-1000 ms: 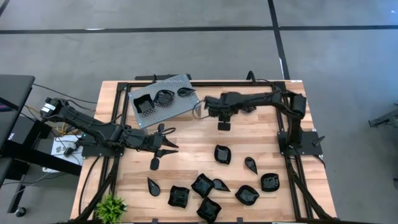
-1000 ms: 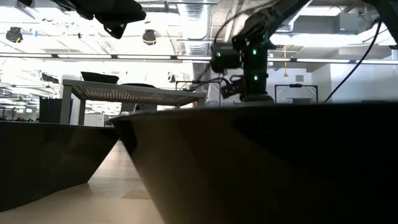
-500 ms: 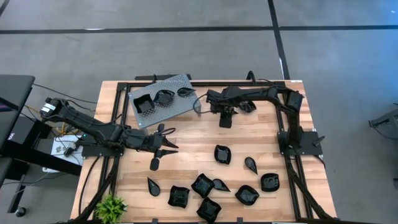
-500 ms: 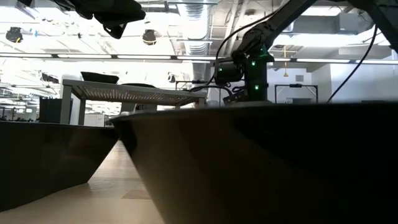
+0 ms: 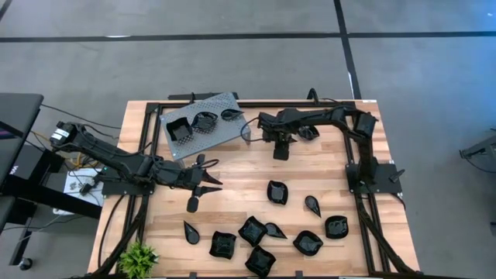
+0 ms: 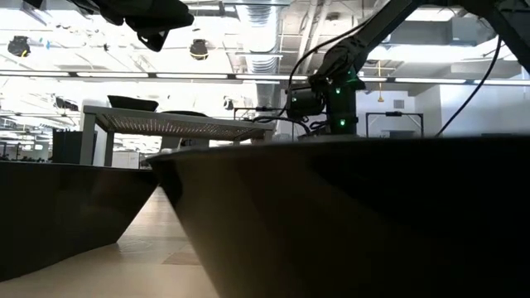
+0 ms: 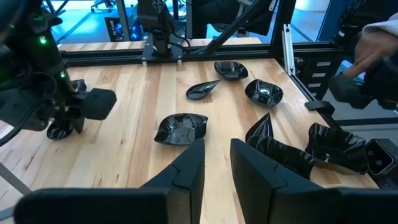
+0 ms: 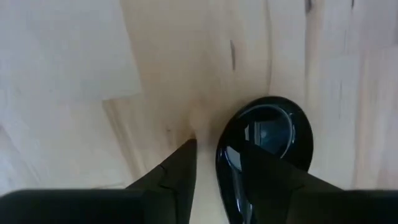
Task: Pick & Place Mini shaped plates
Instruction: Stack the black drop shaped plate on top of the black drop shaped plate on the shelf
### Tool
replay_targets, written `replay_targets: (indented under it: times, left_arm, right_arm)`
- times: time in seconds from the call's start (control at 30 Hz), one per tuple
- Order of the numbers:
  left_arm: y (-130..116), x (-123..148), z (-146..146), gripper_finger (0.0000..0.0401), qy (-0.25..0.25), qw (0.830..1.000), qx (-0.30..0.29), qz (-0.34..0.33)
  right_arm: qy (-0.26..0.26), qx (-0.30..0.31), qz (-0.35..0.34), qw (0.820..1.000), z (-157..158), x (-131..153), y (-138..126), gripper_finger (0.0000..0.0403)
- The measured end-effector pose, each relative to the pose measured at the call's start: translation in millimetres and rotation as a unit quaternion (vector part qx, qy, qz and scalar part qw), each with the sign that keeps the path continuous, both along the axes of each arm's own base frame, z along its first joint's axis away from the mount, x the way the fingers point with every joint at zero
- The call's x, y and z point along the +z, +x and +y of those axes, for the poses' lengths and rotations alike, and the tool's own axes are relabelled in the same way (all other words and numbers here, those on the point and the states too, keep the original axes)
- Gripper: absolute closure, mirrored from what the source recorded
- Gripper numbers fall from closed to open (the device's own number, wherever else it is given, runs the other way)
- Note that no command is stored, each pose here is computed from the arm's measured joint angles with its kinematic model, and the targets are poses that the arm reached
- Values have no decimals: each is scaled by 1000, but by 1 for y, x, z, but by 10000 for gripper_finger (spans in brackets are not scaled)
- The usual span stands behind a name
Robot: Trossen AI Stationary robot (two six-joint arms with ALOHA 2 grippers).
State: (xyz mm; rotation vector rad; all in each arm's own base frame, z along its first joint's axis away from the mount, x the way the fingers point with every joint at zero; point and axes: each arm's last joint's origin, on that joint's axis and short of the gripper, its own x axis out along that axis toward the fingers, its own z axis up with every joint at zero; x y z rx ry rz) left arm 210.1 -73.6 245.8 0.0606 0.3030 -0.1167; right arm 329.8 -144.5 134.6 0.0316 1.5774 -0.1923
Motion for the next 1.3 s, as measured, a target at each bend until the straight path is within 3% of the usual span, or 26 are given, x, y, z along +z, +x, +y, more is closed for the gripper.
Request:
replay_targets:
  times: [0.1,0.3,0.5,0.7,1.0,1.13,1.3]
  left_arm:
    - [0,0,0,323,0,1000,0,0]
    - [0,0,0,323,2,1000,-1,0]
    - [0,0,0,323,2,1000,-1,0]
    - [0,-1,0,323,3,1000,0,4]
    - [-6,-7,2,323,-7,999,8,47]
    - [-11,-5,4,323,-4,998,8,55]
    - [-21,6,6,323,-14,999,3,29]
  right_arm:
    - [-1,-2,1,1000,-1,-1,-1,306]
    - [-2,1,2,1000,0,0,-1,392]
    - [6,-20,25,999,12,18,-1,394]
    - [-5,-46,-17,999,49,70,10,396]
    - [-32,-5,-187,982,112,136,32,398]
    - [-72,14,-286,955,122,166,47,401]
    - [-125,49,-362,922,106,196,65,402]
